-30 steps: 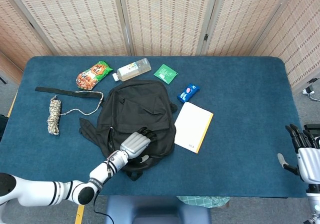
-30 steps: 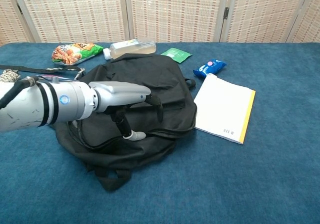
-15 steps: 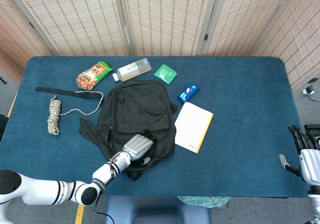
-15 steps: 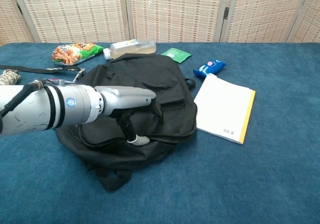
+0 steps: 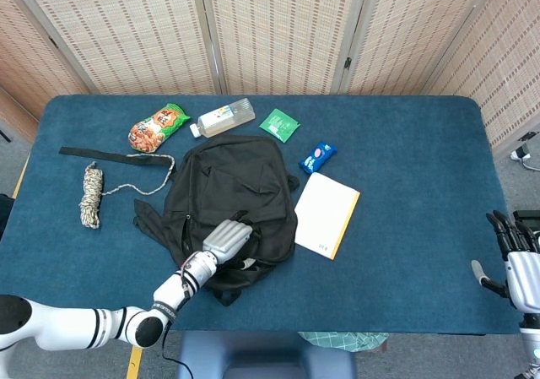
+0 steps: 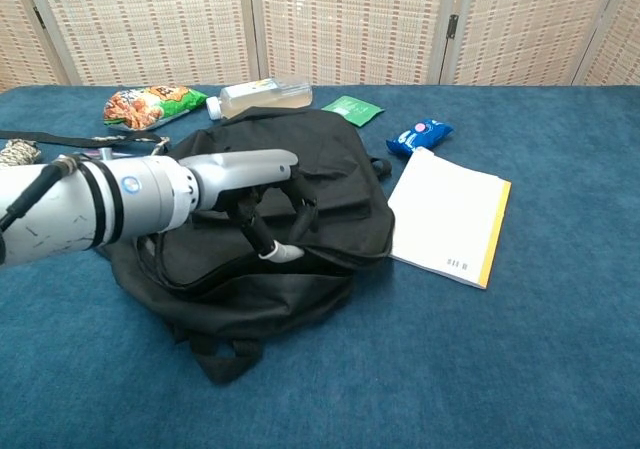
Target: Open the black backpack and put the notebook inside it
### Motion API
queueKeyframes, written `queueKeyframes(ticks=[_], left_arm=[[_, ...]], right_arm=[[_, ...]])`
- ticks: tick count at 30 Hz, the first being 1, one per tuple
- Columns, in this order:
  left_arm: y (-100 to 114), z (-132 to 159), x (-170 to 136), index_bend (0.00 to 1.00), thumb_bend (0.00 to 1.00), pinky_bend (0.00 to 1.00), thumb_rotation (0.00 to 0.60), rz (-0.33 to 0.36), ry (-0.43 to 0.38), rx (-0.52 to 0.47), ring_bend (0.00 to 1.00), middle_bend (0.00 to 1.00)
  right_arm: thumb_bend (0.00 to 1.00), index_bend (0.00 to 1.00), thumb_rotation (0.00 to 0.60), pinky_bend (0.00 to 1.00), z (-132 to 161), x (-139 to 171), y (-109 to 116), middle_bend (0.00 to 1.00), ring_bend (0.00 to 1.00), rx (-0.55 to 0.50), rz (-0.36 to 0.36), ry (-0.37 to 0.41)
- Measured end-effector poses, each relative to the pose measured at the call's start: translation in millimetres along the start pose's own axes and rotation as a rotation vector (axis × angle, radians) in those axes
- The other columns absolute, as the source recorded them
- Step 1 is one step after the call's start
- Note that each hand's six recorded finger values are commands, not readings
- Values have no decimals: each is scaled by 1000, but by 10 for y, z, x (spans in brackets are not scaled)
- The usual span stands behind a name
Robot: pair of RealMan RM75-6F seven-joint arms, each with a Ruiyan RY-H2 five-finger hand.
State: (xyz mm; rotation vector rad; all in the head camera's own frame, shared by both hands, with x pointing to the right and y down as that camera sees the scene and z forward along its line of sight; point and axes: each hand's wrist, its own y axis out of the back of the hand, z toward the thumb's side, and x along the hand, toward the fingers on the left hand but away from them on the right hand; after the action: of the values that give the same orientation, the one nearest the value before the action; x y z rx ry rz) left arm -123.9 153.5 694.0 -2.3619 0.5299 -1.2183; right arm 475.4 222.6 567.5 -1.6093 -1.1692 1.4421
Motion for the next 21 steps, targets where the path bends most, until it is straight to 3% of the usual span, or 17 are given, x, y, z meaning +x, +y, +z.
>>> queueKeyframes(ticks=[13,21], left_arm=[[443,-365,-237,699,696,0,600,198,52,-195,340,445],[756,-658,-320,698,711,0,600,316,109,-203,377,476]], right_arm=[[398,65,600,83,104,-28,27,76,158,0,-7,44],[398,65,600,83,247,-76,-46,76,161,13,29,104]])
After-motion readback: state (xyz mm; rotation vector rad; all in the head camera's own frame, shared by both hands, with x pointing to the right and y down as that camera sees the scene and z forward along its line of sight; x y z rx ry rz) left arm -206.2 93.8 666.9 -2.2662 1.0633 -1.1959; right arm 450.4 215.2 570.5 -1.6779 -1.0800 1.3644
